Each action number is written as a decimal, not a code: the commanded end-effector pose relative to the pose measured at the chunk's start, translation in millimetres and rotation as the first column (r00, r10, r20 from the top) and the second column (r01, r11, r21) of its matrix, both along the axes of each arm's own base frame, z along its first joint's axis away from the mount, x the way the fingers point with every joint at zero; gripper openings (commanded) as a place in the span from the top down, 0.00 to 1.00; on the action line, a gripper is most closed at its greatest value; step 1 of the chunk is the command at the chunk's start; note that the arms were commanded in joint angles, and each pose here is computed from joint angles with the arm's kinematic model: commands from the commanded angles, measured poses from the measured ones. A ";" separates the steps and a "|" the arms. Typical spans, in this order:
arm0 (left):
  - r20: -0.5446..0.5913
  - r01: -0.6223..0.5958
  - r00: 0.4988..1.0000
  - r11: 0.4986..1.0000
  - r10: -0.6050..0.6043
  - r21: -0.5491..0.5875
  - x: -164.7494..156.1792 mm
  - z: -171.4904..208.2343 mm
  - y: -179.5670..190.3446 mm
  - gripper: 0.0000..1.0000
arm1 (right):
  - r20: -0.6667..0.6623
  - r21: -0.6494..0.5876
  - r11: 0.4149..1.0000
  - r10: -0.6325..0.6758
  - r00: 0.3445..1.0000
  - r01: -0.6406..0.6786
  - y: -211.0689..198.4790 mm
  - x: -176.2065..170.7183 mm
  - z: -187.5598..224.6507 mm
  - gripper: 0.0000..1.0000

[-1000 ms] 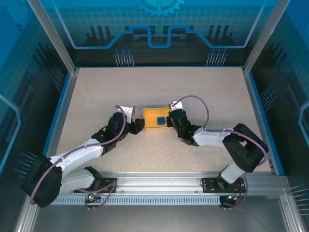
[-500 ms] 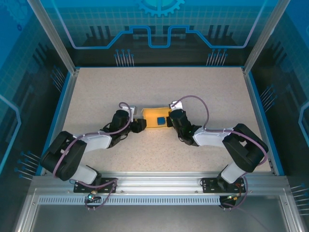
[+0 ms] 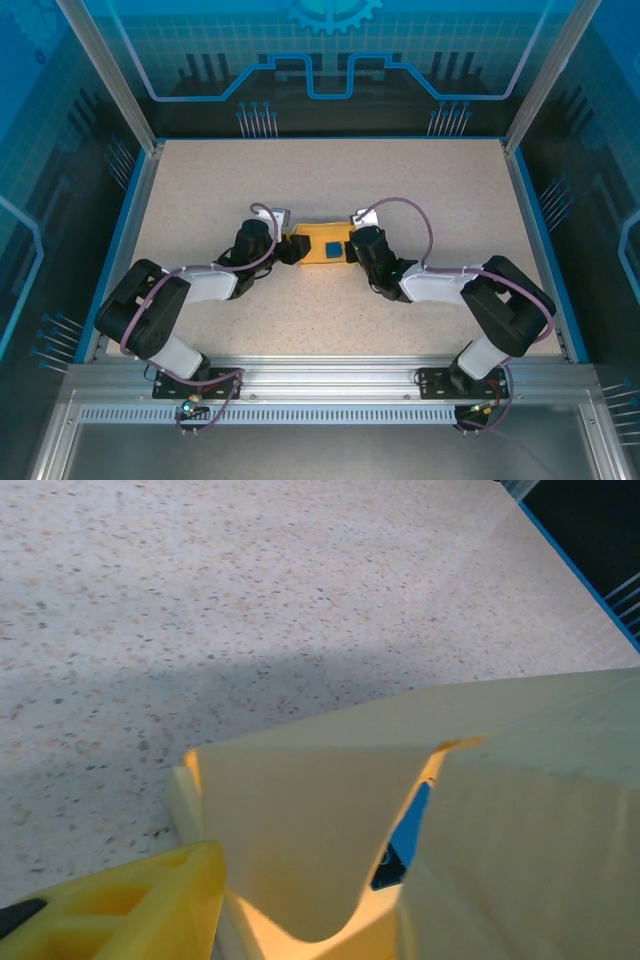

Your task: Fold the paper box

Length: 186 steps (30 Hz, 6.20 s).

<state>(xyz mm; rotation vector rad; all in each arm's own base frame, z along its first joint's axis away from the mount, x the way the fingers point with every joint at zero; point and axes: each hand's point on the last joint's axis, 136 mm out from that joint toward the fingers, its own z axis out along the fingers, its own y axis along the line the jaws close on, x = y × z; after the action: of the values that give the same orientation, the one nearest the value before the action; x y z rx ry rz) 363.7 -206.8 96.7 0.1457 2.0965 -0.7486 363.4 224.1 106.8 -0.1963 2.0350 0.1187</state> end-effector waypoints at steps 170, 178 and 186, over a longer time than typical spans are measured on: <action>-0.295 0.298 0.930 0.917 -0.217 0.264 -25.9 -38.0 -75.4 0.64 | -0.236 -0.065 0.987 0.126 0.963 -0.145 -16.6 -31.8 -21.7 0.52; -0.300 0.299 0.929 0.915 -0.215 0.270 -27.5 -41.2 -75.5 0.63 | -0.317 -0.090 0.988 0.094 0.944 -0.128 -17.5 -25.8 -61.5 0.52; -0.272 0.280 0.942 0.911 -0.199 0.302 -23.5 -35.5 -70.2 0.60 | -0.321 -0.107 0.988 0.072 0.944 -0.112 -23.3 -25.9 -63.6 0.51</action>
<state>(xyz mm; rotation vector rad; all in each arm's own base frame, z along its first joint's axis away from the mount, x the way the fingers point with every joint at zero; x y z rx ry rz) 341.6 -282.2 64.3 0.5466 2.4497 -0.6032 344.6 211.4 55.8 -0.3686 2.2991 0.1199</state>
